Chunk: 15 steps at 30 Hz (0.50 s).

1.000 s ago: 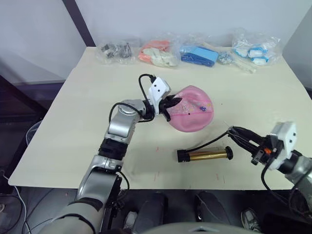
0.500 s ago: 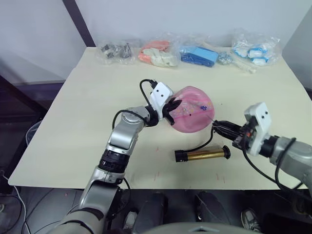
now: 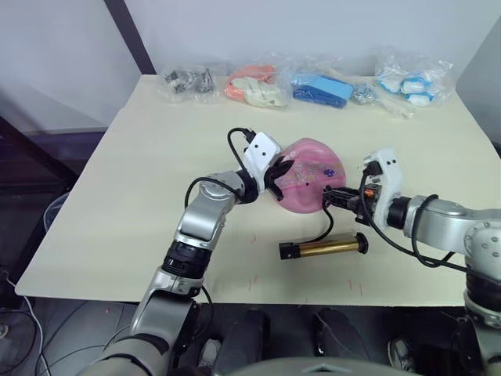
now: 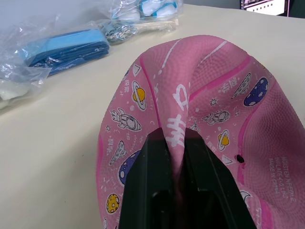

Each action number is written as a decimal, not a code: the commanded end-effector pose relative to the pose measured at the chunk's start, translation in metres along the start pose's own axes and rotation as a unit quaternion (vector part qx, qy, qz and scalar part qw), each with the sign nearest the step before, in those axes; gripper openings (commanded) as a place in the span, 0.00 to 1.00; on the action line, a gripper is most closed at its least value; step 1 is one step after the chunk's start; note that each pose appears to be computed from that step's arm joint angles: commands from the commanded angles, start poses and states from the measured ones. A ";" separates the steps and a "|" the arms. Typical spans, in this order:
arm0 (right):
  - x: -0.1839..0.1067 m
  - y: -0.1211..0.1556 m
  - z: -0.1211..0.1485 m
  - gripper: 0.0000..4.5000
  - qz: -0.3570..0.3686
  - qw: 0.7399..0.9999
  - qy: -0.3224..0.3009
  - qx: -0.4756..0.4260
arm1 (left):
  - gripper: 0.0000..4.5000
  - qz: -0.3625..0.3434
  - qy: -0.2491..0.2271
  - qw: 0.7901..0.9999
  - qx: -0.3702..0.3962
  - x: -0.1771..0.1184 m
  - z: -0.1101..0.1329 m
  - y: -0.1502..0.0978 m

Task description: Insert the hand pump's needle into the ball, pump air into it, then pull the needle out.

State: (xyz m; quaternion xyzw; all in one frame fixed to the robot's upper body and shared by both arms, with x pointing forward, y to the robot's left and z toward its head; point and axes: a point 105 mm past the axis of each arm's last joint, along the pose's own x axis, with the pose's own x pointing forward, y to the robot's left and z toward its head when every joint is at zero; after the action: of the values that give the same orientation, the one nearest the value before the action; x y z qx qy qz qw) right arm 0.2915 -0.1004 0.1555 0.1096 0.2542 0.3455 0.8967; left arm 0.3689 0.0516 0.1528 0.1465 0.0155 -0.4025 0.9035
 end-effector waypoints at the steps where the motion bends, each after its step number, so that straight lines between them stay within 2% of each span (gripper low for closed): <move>1: 0.007 0.004 0.000 0.07 0.003 1.000 0.015 0.017 | 0.01 -0.011 0.014 1.000 -0.006 0.003 -0.009 -0.008; 15: 0.021 -0.001 -0.007 0.07 -0.023 0.995 0.047 0.085 | 0.01 -0.013 0.011 1.000 -0.013 0.005 -0.012 -0.011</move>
State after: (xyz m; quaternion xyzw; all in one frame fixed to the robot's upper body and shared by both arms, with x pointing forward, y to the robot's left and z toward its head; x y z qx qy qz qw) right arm 0.3044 -0.0912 0.1443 0.1654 0.3136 0.2995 0.8858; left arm 0.3678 0.0498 0.1513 0.1413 0.0122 -0.4042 0.9036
